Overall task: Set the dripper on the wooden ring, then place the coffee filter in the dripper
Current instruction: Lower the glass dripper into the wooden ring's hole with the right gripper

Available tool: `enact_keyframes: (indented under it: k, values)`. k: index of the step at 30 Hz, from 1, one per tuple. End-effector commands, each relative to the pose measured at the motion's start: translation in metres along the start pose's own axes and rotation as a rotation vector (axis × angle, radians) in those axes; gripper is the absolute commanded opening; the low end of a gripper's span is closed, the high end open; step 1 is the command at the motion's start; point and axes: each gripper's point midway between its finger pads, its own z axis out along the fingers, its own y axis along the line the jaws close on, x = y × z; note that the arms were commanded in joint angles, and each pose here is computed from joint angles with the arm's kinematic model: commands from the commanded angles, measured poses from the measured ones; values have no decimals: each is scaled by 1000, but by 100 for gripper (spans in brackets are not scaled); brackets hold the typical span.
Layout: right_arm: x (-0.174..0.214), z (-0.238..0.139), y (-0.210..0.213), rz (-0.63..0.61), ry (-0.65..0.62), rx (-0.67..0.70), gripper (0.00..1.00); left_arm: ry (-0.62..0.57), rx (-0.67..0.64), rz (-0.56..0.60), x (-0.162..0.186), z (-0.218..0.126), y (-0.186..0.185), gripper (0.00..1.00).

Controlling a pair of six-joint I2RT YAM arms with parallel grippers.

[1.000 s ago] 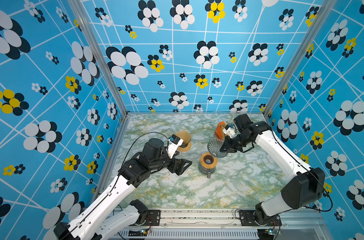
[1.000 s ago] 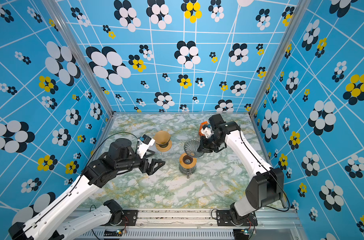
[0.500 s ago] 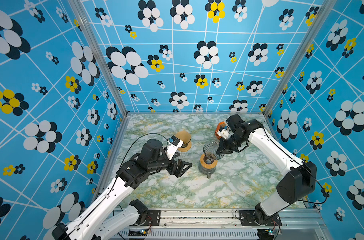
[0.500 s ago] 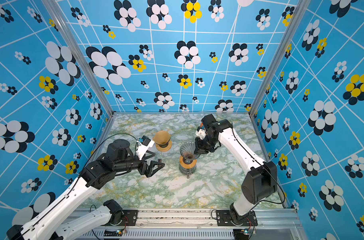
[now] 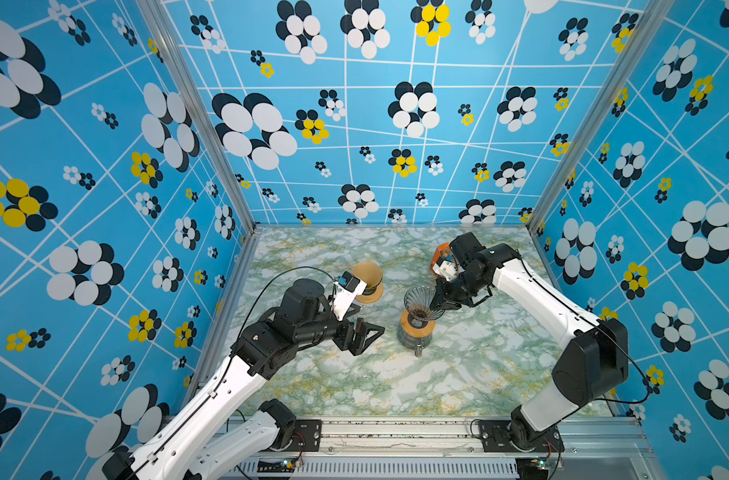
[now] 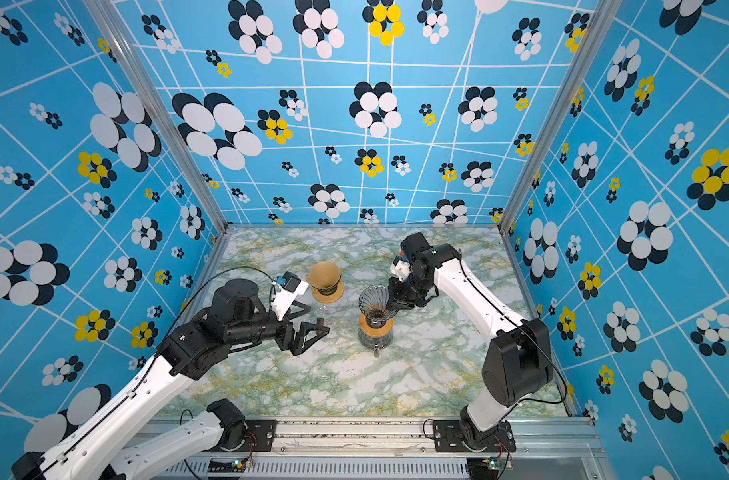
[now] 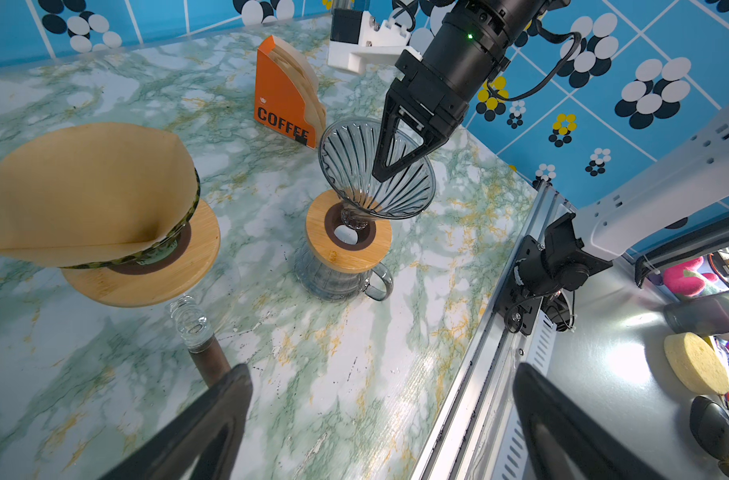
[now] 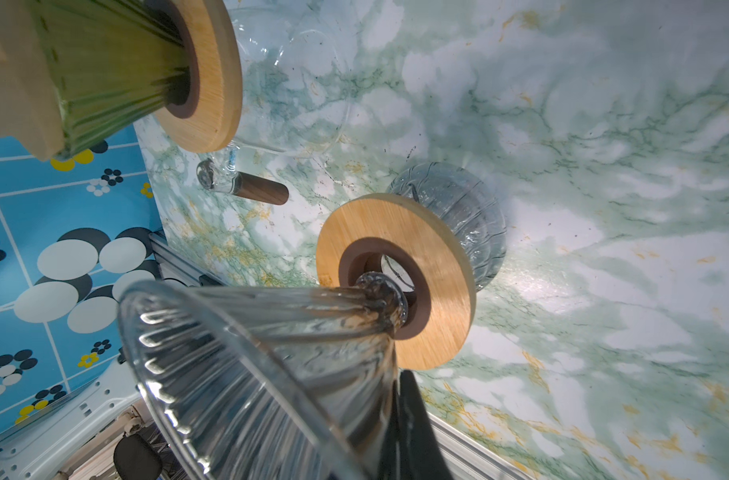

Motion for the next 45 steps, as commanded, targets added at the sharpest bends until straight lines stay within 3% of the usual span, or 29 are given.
enact_keyframes:
  k: [1, 45]
  values:
    - [1, 9, 3, 7, 15, -14, 9, -11, 20, 2, -1, -2, -3, 99]
    - [6, 28, -9, 10, 24, 27, 9, 5, 33, -3, -1, 3, -3, 99]
